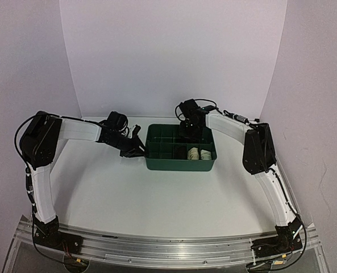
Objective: Roll the underwear
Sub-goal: Place the underwear in the storage box.
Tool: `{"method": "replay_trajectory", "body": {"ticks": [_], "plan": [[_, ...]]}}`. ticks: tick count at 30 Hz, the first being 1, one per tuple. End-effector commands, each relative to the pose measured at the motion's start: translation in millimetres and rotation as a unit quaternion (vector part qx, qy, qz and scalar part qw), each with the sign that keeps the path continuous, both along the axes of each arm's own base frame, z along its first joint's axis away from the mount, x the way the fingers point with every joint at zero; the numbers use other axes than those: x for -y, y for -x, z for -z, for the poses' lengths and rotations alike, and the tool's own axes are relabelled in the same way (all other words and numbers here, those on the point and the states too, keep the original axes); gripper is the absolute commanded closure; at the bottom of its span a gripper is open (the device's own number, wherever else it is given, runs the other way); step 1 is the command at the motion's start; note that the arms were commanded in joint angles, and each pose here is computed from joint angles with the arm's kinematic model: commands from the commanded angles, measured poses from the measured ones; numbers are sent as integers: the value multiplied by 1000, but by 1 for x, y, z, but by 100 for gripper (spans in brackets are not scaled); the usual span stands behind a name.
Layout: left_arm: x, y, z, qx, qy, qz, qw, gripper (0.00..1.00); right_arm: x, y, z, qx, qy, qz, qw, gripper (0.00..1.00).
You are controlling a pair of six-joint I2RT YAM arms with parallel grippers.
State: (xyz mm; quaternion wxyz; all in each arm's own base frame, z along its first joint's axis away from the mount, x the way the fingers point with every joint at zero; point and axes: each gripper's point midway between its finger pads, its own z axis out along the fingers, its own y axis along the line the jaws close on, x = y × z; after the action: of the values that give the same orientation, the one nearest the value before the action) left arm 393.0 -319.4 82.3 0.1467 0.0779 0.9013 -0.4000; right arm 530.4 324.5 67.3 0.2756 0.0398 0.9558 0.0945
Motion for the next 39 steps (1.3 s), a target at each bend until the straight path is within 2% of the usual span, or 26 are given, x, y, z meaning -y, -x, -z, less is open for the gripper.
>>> {"method": "replay_trajectory", "body": {"ticks": [1,7,14,17,19,21,28,39], "plan": [[6,4,-12,2,-1,14,1000,79,-8,-10,-58,55,-19,-28,998,70],[4,1,-21,6,1,9,1000,75,-8,-9,-93,85,-19,-50,995,62],[1,-2,-34,14,6,6,1000,70,-11,10,-127,99,-25,-80,992,61],[-1,-4,-36,18,6,5,1000,69,-17,30,-131,88,-31,-96,991,69],[-3,-6,-38,22,6,4,1000,68,-24,50,-120,60,-42,-111,991,89],[-5,-7,-38,28,4,5,1000,68,-30,66,-107,27,-60,-120,991,100],[1,-7,-23,10,15,4,1000,68,-36,87,-54,-56,-82,-97,990,100],[7,-6,-16,12,11,13,1000,68,-40,76,-20,-73,-70,-85,991,100]]}}
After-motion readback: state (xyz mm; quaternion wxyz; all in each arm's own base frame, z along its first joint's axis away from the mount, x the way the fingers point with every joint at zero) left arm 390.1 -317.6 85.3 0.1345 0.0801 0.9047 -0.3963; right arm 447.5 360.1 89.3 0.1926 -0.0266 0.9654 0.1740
